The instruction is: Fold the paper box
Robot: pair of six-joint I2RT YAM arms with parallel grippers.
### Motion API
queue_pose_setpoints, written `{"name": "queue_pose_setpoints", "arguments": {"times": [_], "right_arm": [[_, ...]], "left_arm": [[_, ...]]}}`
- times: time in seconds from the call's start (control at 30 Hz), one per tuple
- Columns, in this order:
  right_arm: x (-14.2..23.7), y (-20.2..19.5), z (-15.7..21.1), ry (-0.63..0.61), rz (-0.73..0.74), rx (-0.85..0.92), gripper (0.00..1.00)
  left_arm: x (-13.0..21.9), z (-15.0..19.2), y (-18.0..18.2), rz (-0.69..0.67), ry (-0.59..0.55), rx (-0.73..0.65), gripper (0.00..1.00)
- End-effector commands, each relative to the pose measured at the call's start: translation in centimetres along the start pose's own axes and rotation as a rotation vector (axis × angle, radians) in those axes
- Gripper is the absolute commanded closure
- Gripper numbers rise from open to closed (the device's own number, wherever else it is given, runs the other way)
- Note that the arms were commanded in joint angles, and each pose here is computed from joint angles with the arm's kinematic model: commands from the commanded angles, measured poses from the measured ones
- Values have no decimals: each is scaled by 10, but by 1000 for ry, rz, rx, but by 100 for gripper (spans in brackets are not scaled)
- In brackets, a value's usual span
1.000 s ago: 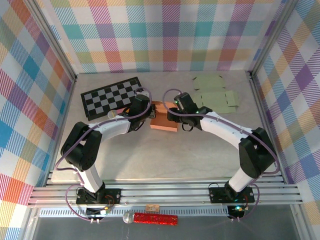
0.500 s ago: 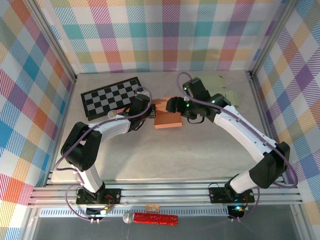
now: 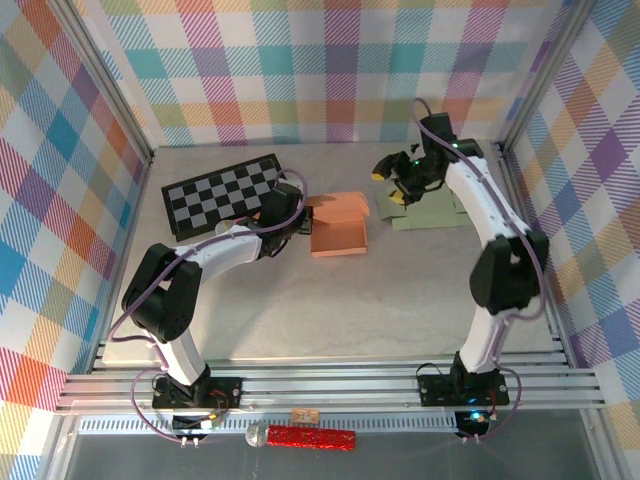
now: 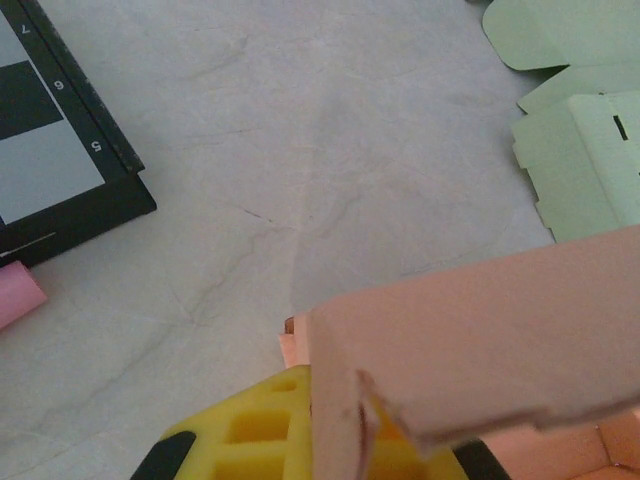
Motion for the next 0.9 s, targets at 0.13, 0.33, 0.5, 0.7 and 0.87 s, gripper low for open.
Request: {"name": "queue_pose_setpoints", "arguments": {"times": [0.13, 0.33, 0.5, 0.7, 0.87], "right_arm": [[-36, 2, 5, 182, -94, -59, 42], [-47, 3, 15, 244, -115, -75, 44], [-55, -5, 28, 277, -103, -96, 48], [-62, -4, 35, 295, -112, -110, 49], [-67, -1, 43, 299, -113, -113, 54]], "left_arm": [[-2, -6, -12, 31, 9, -58, 100], [-6, -10, -15, 36, 7, -73, 99], [-10, -13, -18, 42, 7, -80, 99], [-14, -16, -23, 61, 8, -78, 96], [-15, -15, -25, 86, 5, -37, 94]]}}
Point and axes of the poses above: each hand's point on the last joint's axis, 136 mm out from that joint toward the fingers, its own x axis back along the fingers, its own y axis along the line the jaws close on, z = x × y, the point moved 4 cm from there along x, back along the fingers, and after that the axes turned 11 degrees about x, right-handed, at the moved point
